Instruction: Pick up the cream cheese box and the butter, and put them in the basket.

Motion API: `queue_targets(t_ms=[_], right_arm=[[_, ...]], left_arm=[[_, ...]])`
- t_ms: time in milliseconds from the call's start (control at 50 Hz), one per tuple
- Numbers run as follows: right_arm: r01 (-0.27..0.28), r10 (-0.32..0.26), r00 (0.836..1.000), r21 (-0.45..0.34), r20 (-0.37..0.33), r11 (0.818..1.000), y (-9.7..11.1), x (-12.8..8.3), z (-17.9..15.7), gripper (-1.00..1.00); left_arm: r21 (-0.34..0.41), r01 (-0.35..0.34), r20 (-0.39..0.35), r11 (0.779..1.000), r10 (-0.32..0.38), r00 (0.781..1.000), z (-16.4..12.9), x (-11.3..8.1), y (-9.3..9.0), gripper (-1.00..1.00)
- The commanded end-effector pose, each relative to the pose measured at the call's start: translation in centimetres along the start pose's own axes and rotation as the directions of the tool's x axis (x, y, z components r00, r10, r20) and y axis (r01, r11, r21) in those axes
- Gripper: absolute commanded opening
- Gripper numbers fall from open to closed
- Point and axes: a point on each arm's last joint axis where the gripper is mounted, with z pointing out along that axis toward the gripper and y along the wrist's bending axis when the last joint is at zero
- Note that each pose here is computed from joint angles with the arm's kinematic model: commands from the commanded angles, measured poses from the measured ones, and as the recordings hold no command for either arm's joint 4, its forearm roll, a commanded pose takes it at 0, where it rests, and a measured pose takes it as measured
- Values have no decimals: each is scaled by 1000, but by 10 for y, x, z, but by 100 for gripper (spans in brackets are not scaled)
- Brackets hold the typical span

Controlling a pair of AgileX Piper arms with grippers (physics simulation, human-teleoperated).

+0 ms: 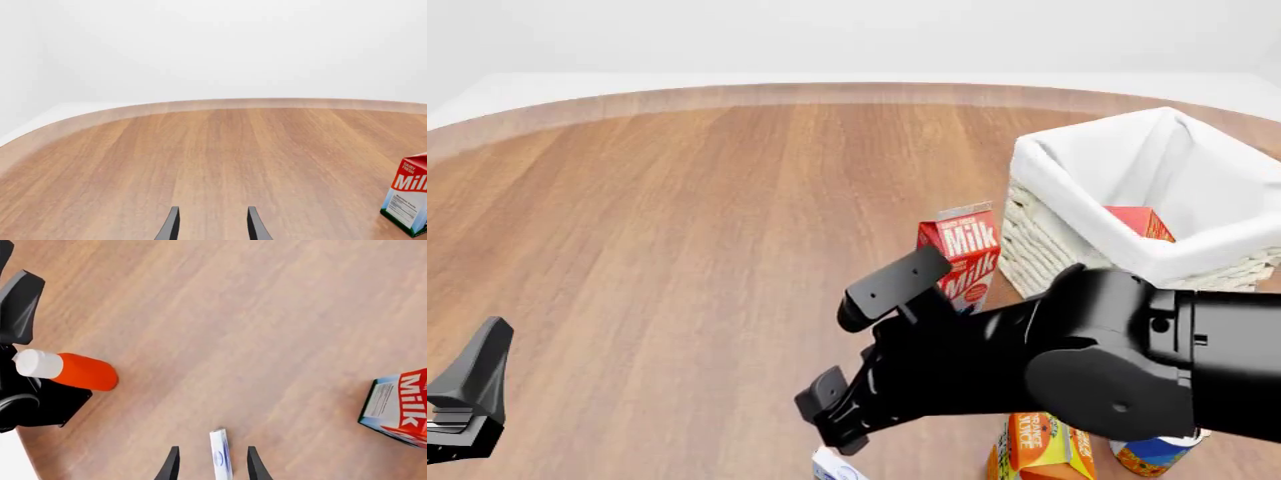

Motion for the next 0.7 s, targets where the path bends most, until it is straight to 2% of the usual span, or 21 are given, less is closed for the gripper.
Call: queue_targets(t_ms=[20,700], right_arm=[[-6,6,1000,2,-13,1000,0,4,9,100],[-18,19,999,21,-33,1000,-7,11,20,100]], left_arm=[[0,0,0,1000,0,1000,0,0,0,100],[0,0,0,1000,0,1000,0,0,0,100]])
